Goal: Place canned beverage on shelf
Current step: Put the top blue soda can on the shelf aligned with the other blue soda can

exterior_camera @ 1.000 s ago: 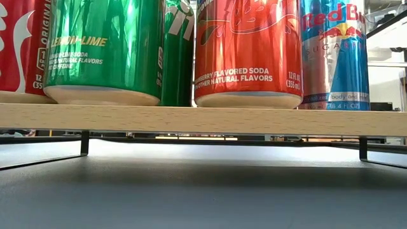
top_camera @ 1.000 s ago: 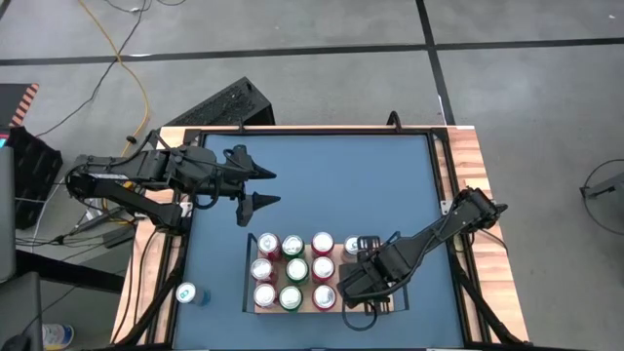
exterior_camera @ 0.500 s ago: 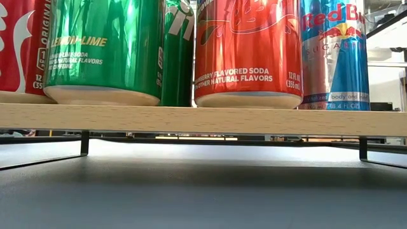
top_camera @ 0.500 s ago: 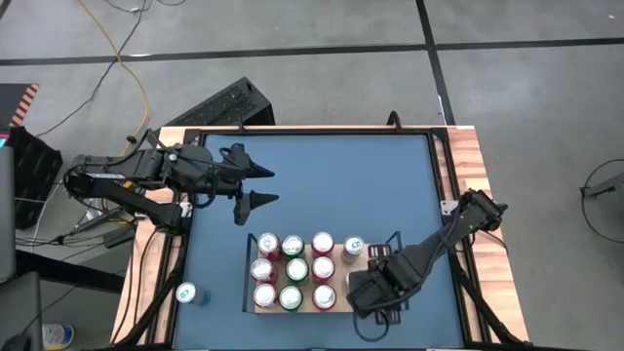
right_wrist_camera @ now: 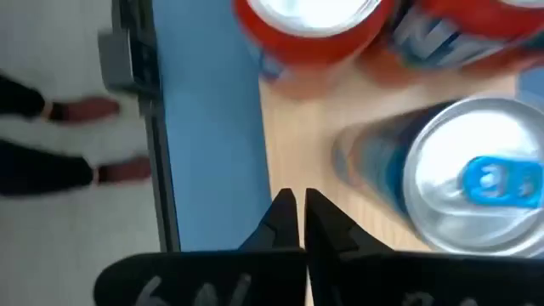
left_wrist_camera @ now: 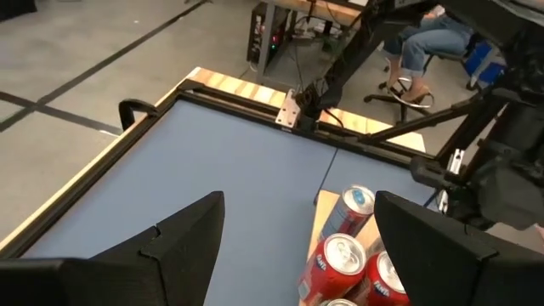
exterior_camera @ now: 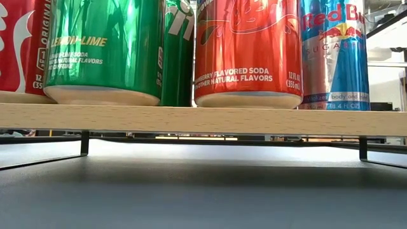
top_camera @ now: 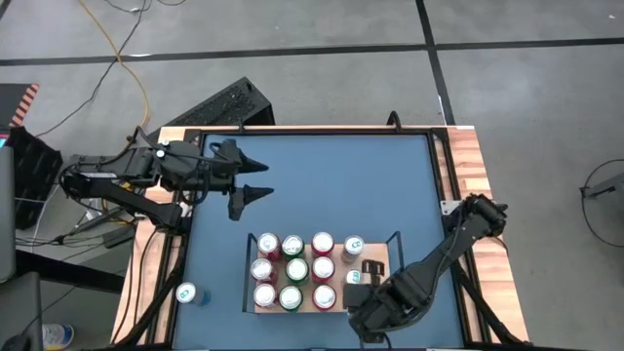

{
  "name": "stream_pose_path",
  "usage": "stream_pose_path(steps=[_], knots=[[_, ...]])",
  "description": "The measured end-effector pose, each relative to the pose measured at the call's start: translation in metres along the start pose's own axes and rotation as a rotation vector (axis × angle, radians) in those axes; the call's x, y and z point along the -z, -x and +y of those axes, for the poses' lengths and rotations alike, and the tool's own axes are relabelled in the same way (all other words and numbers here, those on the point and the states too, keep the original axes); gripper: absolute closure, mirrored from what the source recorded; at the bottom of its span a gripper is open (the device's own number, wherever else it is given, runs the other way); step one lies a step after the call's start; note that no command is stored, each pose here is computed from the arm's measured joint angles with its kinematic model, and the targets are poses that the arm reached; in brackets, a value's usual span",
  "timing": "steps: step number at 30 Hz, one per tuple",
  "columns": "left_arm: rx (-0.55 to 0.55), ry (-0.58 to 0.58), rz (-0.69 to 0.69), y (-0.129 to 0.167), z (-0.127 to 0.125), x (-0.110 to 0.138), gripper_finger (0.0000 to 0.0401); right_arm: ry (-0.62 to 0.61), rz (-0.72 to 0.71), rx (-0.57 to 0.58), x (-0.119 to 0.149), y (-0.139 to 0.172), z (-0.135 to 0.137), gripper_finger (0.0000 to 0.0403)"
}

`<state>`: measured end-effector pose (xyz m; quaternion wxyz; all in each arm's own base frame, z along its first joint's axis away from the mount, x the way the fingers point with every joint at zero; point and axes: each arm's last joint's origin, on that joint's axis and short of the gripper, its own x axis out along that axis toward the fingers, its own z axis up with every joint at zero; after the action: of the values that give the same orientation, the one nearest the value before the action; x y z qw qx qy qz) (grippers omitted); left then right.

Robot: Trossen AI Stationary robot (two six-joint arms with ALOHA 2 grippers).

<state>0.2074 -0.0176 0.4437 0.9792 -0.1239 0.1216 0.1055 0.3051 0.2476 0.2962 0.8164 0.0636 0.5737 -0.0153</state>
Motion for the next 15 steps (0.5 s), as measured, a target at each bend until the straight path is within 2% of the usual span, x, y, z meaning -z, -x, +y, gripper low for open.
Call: stream_pose_path(steps=[4, 9, 15], knots=[[0.002, 0.011, 0.002, 0.000, 0.000, 0.000, 0.0112, -0.031, 0.000, 0.011, -0.004, -0.008, -0.006, 0.0382], [0.001, 0.021, 0.006, 0.000, 0.000, 0.000, 0.0112, -0.058, 0.014, 0.038, -0.006, -0.013, -0.014, 0.0400], [0.004, 0.010, 0.009, 0.002, 0.001, 0.001, 0.0112, -0.074, 0.006, 0.064, -0.009, -0.014, -0.019, 0.0400]])
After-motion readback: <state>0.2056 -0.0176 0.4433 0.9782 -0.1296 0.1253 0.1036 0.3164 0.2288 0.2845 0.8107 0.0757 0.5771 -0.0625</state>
